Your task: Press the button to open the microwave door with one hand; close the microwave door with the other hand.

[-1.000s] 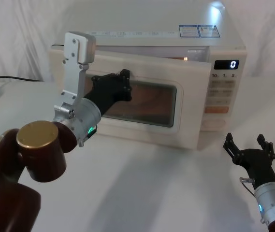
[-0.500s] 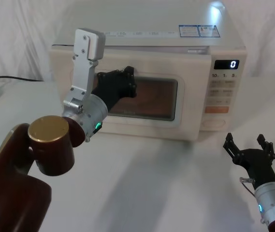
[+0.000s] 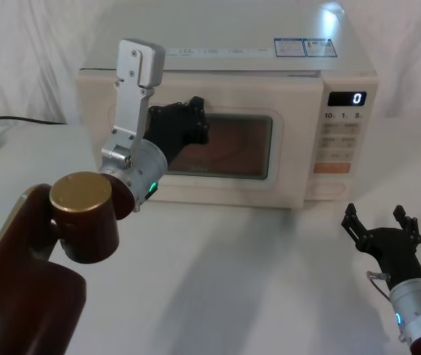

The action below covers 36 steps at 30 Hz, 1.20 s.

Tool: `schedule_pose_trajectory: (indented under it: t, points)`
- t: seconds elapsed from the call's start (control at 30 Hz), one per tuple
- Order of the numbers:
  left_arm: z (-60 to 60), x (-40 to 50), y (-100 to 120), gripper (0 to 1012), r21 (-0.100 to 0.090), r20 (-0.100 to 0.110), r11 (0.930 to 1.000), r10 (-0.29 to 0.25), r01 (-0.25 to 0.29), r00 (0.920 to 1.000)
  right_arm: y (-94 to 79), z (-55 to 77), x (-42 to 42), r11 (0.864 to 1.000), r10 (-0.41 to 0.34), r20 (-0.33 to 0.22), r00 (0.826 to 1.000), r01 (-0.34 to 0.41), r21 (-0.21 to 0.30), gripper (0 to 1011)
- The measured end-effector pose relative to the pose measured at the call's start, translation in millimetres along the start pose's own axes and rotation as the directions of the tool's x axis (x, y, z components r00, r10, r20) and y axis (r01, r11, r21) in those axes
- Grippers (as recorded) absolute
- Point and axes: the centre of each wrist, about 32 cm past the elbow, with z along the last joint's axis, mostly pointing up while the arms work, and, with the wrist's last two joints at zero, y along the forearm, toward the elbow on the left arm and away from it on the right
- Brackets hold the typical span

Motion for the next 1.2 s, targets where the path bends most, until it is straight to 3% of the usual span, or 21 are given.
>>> schedule_pose_trajectory:
  t: [0.33,1.2]
  points:
    - [0.5,0.0,-2.5,0,0.001,0.005,1.0000,0.010,-0.010,0.9999,0.0,0.0,0.1,1.000,0.000,0.000,1.000,0.000,0.000,1002]
    - [-1.0,-0.2,-9.1,0,0.007,-0.010,0.9997,0.023,-0.023,0.9997,0.0,0.0,0.1,1.000,0.000,0.000,1.000,0.000,0.000,1002]
